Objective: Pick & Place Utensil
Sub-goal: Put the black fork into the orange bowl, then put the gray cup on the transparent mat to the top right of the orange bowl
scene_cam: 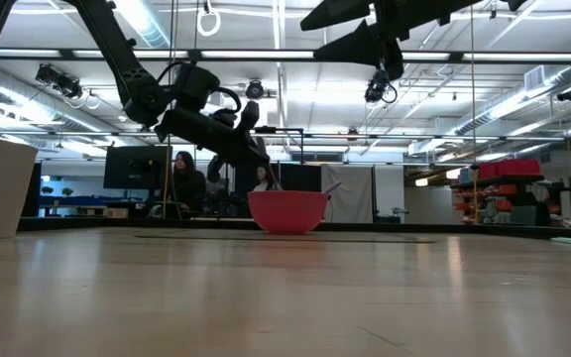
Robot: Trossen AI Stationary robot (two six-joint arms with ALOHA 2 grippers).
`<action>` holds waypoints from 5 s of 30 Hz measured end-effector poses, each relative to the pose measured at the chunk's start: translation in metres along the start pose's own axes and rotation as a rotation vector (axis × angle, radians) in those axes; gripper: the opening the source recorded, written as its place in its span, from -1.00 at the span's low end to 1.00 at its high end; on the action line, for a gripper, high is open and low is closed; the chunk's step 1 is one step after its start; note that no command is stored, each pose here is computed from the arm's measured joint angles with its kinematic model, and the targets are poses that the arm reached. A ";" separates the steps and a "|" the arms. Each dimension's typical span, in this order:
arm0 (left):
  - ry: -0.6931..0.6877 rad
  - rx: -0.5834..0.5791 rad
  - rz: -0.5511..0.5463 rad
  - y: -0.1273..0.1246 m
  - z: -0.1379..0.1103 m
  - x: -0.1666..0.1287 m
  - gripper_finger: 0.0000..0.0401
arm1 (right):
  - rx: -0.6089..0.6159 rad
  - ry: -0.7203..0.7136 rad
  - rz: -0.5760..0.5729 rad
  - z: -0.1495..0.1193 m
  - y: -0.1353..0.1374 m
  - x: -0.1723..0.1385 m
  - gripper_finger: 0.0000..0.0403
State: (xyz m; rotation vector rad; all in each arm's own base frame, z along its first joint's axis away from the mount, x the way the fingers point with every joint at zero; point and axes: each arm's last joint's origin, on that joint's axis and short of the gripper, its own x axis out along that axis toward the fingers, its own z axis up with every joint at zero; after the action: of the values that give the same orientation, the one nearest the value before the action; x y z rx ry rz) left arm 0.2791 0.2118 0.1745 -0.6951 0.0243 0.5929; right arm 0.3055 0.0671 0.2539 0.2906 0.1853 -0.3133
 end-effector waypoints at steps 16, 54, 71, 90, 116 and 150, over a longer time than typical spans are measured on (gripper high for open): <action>0.009 -0.025 0.098 -0.002 -0.017 0.005 -0.93 | 0.008 0.008 0.003 -0.001 0.001 -0.001 0.11; 0.029 -0.466 0.234 0.026 -0.031 0.011 -0.94 | 0.046 -0.010 0.022 0.000 0.004 -0.002 0.11; -0.003 -0.441 0.151 0.013 -0.033 0.015 -0.94 | 0.045 -0.008 0.022 0.000 0.004 -0.002 0.11; 0.028 -0.424 0.206 0.017 -0.037 0.014 -0.67 | 0.042 0.002 0.035 -0.001 0.004 -0.002 0.11; 0.114 -0.192 0.204 0.009 -0.036 -0.002 -0.60 | 0.021 0.024 0.034 -0.003 0.004 -0.002 0.11; 0.537 0.455 0.059 -0.129 -0.082 -0.183 -0.96 | -0.147 0.076 -0.057 -0.008 -0.005 -0.001 0.11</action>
State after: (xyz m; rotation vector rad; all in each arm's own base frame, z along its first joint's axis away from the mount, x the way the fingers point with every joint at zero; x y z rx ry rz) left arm 0.2072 -0.0100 0.2271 -0.3922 0.6622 0.4204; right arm 0.3020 0.0649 0.2454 0.1519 0.2902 -0.3430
